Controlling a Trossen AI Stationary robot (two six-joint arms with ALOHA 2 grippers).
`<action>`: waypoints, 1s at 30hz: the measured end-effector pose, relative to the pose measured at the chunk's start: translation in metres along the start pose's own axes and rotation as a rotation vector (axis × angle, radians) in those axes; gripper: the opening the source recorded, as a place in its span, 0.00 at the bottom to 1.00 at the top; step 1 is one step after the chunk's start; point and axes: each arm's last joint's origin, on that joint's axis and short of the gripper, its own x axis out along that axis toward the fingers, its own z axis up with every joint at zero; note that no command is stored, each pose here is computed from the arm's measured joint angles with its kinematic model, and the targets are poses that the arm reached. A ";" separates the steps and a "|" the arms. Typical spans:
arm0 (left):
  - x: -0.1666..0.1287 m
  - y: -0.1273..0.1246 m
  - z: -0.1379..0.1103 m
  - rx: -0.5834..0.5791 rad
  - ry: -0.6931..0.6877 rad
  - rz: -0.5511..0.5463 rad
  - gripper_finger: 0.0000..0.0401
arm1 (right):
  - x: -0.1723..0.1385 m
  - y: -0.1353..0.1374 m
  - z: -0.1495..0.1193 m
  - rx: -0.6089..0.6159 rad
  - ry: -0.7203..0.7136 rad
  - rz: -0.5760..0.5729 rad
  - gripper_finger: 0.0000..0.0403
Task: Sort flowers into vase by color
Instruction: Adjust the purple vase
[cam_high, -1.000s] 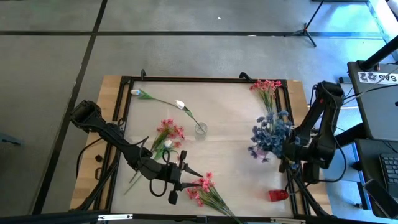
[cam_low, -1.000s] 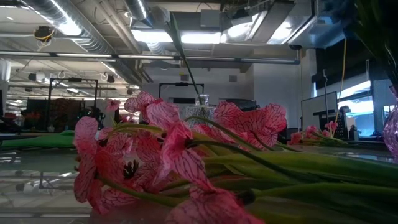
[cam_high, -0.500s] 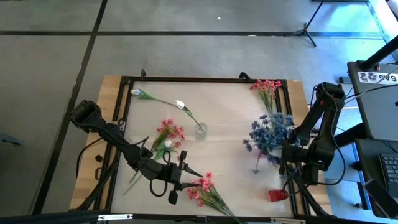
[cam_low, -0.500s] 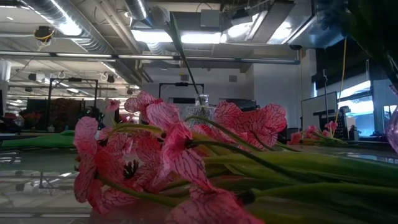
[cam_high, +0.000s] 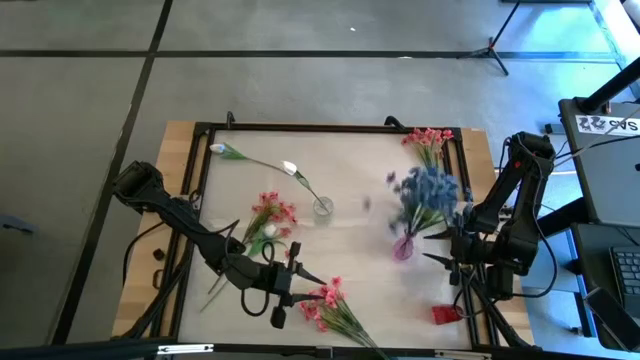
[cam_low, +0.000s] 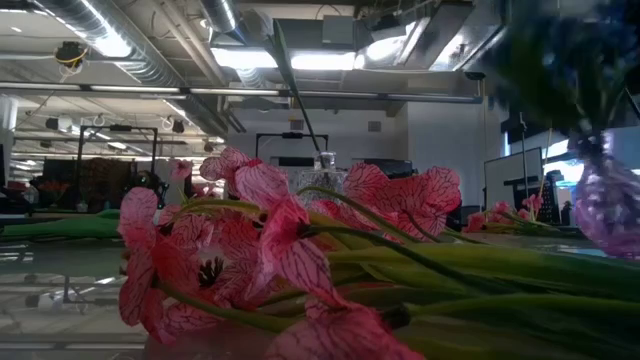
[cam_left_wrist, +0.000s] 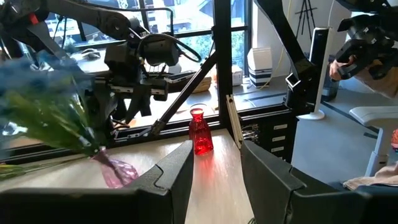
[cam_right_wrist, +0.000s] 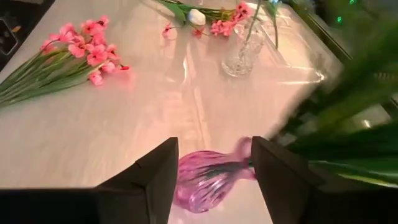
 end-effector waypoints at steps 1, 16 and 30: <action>0.000 0.000 0.000 0.000 0.000 0.000 0.32 | 0.000 0.001 0.000 -0.011 -0.002 0.004 0.49; 0.000 0.001 0.000 0.000 0.000 0.002 0.32 | 0.000 0.002 0.002 0.114 -0.030 0.005 0.44; 0.000 0.002 -0.001 0.011 0.010 0.054 0.32 | 0.032 -0.010 0.018 0.759 0.062 -0.159 0.44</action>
